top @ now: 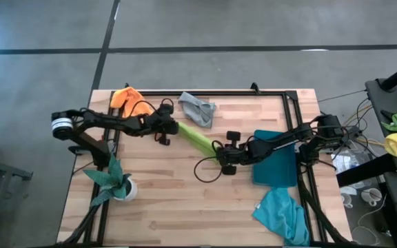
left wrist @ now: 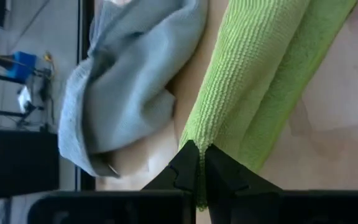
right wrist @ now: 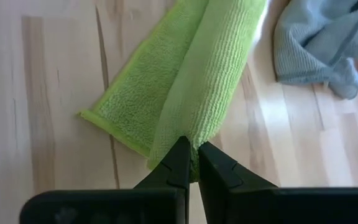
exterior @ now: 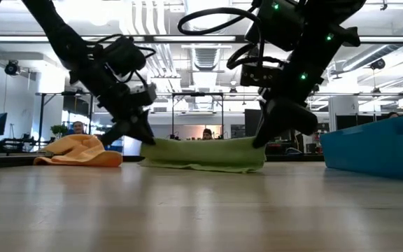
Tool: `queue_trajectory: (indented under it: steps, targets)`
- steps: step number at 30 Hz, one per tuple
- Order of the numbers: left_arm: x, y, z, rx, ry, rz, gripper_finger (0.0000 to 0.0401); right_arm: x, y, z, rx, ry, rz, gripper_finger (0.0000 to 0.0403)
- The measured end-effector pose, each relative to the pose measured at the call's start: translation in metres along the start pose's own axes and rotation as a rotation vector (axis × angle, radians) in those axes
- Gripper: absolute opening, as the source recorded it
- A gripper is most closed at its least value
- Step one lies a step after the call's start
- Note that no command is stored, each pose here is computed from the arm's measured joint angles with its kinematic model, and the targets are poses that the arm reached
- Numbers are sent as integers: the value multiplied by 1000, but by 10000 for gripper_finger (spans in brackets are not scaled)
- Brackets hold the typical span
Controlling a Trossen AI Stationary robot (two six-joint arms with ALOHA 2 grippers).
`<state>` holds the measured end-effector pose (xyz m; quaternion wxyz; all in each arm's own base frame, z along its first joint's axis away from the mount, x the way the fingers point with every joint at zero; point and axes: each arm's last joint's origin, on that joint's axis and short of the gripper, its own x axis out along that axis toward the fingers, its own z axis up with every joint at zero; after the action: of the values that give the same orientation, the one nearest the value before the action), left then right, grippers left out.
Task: Roll microfiber towels into tight, uniform cylinder then place into a basket
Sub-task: Roll the green towel
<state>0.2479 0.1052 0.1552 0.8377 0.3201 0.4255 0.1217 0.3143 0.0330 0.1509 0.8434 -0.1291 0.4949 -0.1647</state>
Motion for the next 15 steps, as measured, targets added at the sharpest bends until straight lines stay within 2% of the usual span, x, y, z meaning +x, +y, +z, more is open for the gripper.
queue_trajectory:
  steps: [7, 11, 15]
  targets:
    - [13, -10, -7, 44, 40, -36, 0, 2, 3, 3, 90, -26, 44, 13]
    - [22, -12, -9, 40, 78, 12, 0, 11, 12, 5, 84, -24, 99, 13]
    - [25, -10, -9, 38, 111, 37, 5, 17, 21, 11, 72, -25, 107, 13]
